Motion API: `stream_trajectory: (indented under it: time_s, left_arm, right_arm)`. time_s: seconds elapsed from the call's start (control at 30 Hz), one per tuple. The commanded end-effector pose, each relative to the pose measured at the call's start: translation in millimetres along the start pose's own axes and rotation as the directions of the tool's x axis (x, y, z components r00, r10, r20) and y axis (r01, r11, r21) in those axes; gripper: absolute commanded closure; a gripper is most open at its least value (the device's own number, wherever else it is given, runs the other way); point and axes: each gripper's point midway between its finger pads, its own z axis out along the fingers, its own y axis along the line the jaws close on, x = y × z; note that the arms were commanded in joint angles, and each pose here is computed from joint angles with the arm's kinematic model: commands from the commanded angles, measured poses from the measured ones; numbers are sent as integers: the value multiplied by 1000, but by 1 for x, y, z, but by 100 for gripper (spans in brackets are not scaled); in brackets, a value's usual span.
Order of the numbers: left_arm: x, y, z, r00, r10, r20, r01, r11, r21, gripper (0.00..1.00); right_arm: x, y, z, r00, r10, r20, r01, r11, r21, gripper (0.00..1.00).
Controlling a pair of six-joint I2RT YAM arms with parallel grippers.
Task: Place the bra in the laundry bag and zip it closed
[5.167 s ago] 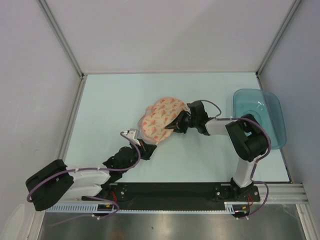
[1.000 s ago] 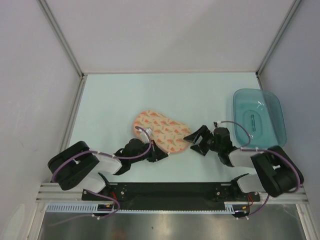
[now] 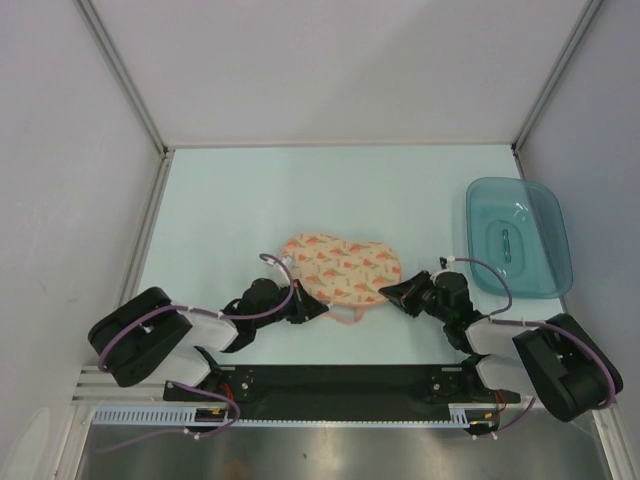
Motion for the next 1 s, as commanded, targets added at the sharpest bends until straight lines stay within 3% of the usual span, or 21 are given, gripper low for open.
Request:
stream_trajectory:
  time_s: [0.0,0.07,0.17,0.2,0.27,0.4,0.67,0.97]
  left_arm:
    - [-5,28,-17,999,45,15,-43,997,-65,100]
    - [-14,26,-19,996,82,40,-79,994,-77,100]
    - [-17,22,-22,993,110,37,-107,991,-77,100]
    - [-18,19,-22,993,110,40,-107,992,-69,100]
    - [-21,11,-21,993,108,42,-107,993,-41,100]
    - [-26,-5,-19,996,70,55,-71,997,21,100]
    - [-38,-24,-14,995,68,67,-73,995,65,100]
    - [-38,-31,-15,995,67,70,-72,995,74,100]
  right_arm:
    - [-24,12,-8,994,-100,36,101,994,-30,99]
    - [-35,10,-11,991,-126,50,127,992,-5,98]
    - [-40,20,-10,984,-170,47,171,985,-12,83]
    - [-42,23,-8,980,-195,40,195,981,3,66]
    - [-43,25,-7,978,-205,31,205,979,13,47]
    - [-35,11,-12,990,-136,39,132,988,84,24]
    - [5,9,-30,987,-132,93,121,986,110,18]
    - [45,40,-22,996,-86,-18,85,996,-26,21]
